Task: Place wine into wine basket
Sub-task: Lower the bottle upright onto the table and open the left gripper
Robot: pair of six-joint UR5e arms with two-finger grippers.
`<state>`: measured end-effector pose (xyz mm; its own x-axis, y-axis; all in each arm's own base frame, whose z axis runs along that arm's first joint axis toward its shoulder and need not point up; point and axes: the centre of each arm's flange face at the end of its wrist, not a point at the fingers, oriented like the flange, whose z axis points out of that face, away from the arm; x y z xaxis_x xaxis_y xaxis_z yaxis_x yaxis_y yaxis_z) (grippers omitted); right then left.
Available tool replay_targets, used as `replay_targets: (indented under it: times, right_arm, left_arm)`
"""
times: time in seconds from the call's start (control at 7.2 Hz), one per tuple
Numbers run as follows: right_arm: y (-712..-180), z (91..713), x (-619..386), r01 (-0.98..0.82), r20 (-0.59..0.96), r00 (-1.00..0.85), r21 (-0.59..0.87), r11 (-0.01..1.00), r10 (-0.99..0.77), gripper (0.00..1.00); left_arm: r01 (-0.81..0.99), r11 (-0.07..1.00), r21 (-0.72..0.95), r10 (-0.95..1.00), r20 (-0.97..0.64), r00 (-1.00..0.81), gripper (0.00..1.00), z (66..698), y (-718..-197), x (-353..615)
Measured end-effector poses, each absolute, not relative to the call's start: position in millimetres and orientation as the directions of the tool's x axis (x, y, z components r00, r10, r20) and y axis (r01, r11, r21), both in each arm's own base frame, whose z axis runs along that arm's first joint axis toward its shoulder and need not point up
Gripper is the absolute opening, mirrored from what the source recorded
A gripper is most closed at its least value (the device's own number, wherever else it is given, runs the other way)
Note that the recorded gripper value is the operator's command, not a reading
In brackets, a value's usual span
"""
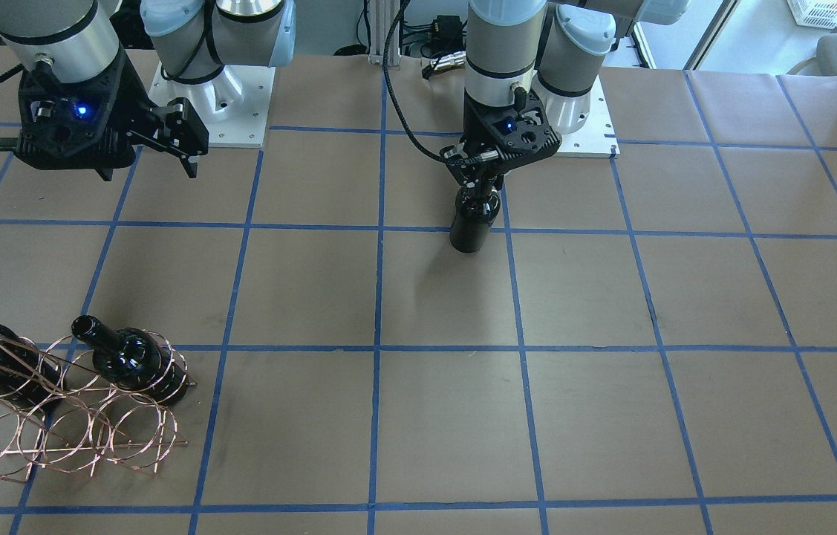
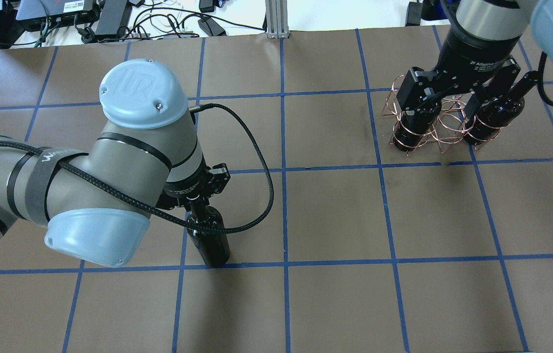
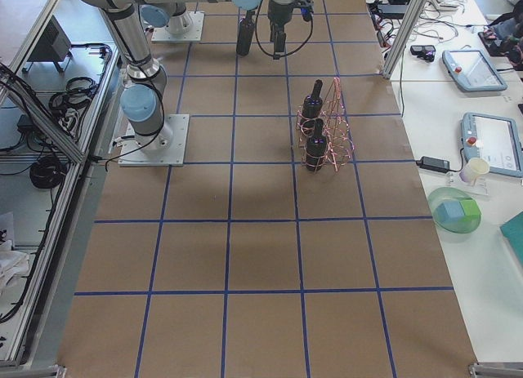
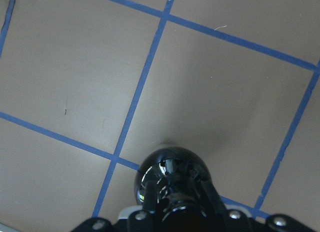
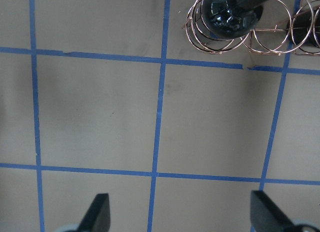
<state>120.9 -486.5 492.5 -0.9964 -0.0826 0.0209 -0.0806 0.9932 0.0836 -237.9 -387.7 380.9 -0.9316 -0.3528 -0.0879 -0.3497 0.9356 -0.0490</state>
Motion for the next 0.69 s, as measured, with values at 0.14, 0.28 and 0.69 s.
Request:
replay_targets:
  times: [0.14,0.28,0.69]
  right_arm:
    - [-486.1,491.9,120.8,-0.081,0.022,-0.996,0.085,0.993,-0.083,1.0]
    - [-485.7,491.8,120.8,-0.081,0.022,-0.996,0.085,0.993,-0.083,1.0]
    - [-484.8,489.5,120.0,-0.081,0.03,-0.996,0.091,0.993,-0.084,1.0]
  left_arm:
    - [-0.35,0.935,-0.048,-0.354,-0.09,-0.931,0.0,380.1,-388.4,-237.2]
    - [-0.352,0.935,-0.049,-0.355,-0.092,-0.93,0.0,379.9,-389.5,-236.4]
    - [-0.357,0.933,-0.049,-0.36,-0.096,-0.928,0.3,379.3,-392.0,-233.7]
